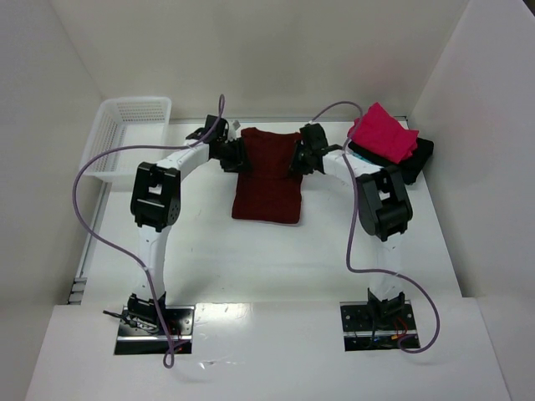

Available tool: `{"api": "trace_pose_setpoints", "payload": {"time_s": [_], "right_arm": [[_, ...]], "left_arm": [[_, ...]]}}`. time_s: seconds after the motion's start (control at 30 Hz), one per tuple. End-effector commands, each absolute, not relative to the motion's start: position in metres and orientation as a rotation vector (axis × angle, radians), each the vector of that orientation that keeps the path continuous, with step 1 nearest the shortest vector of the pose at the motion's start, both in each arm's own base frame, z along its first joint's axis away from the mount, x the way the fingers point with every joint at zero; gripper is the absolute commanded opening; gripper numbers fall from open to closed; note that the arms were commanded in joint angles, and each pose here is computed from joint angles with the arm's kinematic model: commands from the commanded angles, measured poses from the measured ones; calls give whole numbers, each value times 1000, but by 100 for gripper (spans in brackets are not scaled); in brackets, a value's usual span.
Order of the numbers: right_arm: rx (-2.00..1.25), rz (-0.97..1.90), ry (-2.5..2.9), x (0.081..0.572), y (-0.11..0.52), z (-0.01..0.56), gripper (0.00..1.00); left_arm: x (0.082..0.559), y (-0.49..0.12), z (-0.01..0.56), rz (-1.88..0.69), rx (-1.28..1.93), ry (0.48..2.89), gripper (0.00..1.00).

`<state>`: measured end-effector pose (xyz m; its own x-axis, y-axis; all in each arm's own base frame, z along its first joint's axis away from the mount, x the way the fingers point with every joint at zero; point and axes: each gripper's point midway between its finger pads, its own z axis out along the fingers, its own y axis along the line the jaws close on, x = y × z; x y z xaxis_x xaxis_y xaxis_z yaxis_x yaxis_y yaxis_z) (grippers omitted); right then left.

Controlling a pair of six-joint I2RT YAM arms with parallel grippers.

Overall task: Fold and stack the t-shirts
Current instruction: Fold the folded rectangular tshirt in 1/3 of the way, then grab one side of the 2/3 rectangular tshirt with both arms

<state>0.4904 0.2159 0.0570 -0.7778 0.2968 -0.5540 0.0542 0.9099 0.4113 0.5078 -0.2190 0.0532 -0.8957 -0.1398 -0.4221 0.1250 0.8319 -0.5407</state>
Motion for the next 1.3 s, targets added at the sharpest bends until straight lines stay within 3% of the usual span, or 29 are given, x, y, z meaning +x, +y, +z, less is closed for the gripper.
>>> {"api": "trace_pose_setpoints", "payload": {"time_s": [0.0, 0.17, 0.33, 0.53, 0.63, 0.8, 1.07, 1.27], "right_arm": [[248, 445, 2358, 516, 200, 72, 30], [254, 447, 2335, 524, 196, 81, 32], [240, 477, 2218, 522, 194, 139, 40], [264, 545, 2158, 478, 184, 176, 46], [248, 606, 2157, 456, 187, 178, 47], [263, 636, 2278, 412, 187, 132, 46], [208, 648, 2441, 349, 205, 82, 71], [225, 691, 2458, 333, 214, 71, 74]], "left_arm": [[516, -224, 58, -811, 0, 2541, 51], [526, -210, 79, -777, -25, 2491, 61], [523, -200, 123, -752, 1, 2407, 76], [490, -196, 174, -780, 21, 2321, 79], [462, -203, 158, -793, 28, 2368, 79], [421, -207, 118, -820, -10, 2475, 79], [367, -200, 69, -789, -49, 2637, 79], [359, -193, 56, -749, -65, 2654, 79]]}}
